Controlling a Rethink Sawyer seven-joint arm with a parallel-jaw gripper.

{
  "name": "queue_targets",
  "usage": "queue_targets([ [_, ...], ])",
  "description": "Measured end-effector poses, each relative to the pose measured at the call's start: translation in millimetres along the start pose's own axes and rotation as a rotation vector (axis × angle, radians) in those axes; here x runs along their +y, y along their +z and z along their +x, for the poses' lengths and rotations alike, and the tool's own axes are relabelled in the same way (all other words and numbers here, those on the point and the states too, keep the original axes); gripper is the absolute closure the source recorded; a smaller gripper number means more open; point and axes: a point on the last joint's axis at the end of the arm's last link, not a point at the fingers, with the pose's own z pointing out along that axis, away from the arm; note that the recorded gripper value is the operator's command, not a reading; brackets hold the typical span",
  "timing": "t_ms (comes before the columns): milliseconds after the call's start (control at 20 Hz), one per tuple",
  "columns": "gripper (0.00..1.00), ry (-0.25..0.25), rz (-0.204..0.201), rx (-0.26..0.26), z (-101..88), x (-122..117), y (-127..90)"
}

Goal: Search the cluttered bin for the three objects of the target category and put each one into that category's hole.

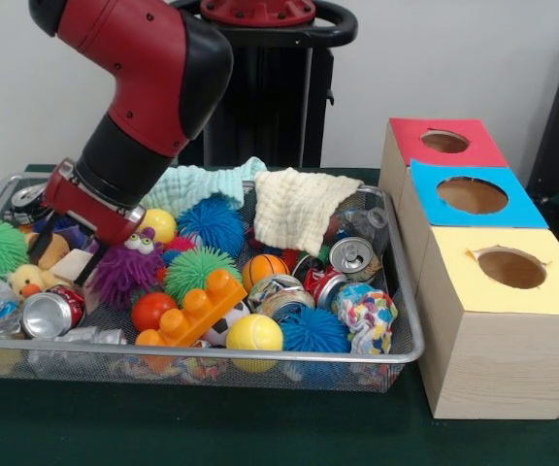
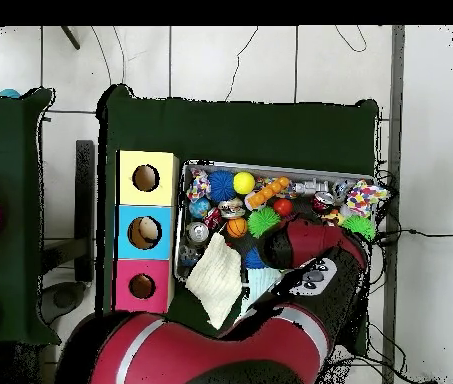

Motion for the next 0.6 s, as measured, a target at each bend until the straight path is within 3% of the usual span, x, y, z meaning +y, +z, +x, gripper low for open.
queue_targets([
  [600, 0.00, -0.016, 0.010, 0.044, 21.4, -10, 38],
])
